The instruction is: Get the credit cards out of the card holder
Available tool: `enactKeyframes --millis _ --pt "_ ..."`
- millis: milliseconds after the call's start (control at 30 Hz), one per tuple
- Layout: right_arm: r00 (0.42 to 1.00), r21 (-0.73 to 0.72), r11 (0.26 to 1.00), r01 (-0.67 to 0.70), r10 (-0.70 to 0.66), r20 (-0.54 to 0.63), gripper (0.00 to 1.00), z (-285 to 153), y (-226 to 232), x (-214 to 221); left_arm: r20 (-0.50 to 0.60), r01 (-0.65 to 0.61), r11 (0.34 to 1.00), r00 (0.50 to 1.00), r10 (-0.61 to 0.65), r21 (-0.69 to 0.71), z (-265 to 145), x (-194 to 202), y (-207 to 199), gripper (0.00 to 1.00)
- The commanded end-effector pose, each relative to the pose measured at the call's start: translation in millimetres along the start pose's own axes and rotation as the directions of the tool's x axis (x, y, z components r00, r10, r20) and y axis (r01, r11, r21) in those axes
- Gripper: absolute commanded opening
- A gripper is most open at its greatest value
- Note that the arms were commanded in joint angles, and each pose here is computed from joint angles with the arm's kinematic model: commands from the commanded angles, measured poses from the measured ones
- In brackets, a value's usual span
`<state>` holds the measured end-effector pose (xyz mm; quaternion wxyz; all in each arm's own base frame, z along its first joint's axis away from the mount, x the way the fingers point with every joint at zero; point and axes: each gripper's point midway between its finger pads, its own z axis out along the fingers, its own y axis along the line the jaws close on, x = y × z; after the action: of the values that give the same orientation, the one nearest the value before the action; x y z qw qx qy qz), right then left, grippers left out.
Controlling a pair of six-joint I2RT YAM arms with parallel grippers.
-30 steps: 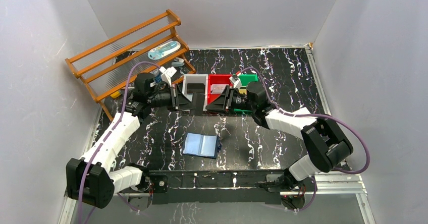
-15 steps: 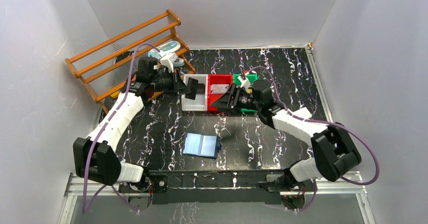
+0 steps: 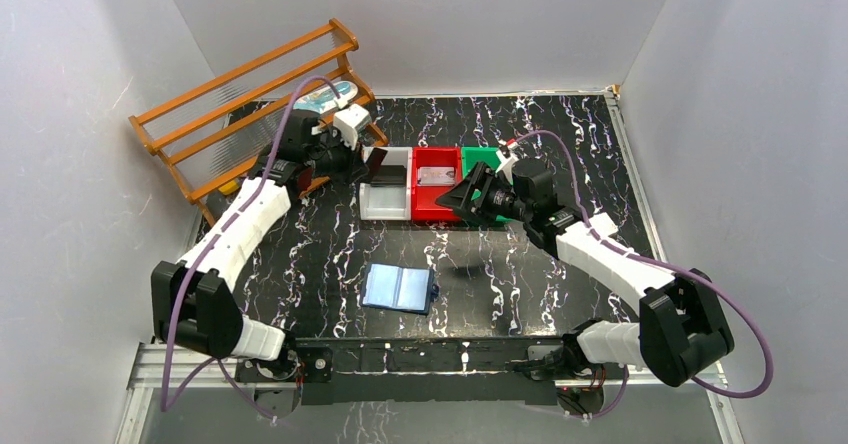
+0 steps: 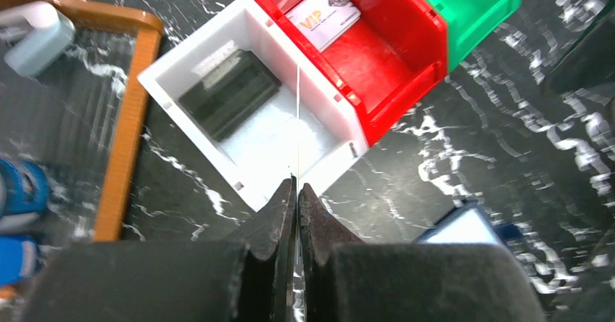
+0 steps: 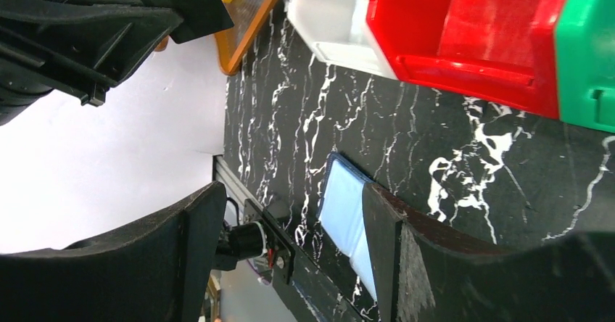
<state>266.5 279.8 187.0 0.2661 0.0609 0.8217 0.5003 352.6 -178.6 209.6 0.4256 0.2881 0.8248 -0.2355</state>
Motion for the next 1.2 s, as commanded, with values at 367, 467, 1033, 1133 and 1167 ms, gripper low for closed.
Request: enactKeyframes --millis 367,467,1033,1133,1167 --pt "0.998 0.053 0.998 0.012 -0.016 0.067 0.78 -10.6 -5.8 -18.4 -0.103 -0.663 0.748 0.747 0.656 -0.041 67.1 -7.4 43.4 0.0" --pt "0.997 0.065 0.998 0.009 -0.014 0.075 0.78 -13.4 -8.4 -18.9 -0.119 -0.723 0.687 0.69 0.714 -0.067 76.6 -8.2 53.9 0.0" --pt "0.998 0.084 0.996 -0.017 0.012 0.059 0.78 -11.4 -16.1 -17.7 -0.204 -0.799 0.6 0.594 0.778 -0.041 120.9 18.8 66.1 0.0" --pt "0.998 0.087 0.996 -0.019 0.014 0.06 0.78 -11.4 -17.7 -17.7 -0.23 -0.799 0.6 0.593 0.772 -0.045 127.1 22.4 71.0 0.0" --pt "0.998 0.086 0.996 -0.02 0.015 0.057 0.78 -11.3 -17.8 -17.4 -0.238 -0.799 0.6 0.591 0.771 -0.043 129.4 24.7 72.3 0.0"
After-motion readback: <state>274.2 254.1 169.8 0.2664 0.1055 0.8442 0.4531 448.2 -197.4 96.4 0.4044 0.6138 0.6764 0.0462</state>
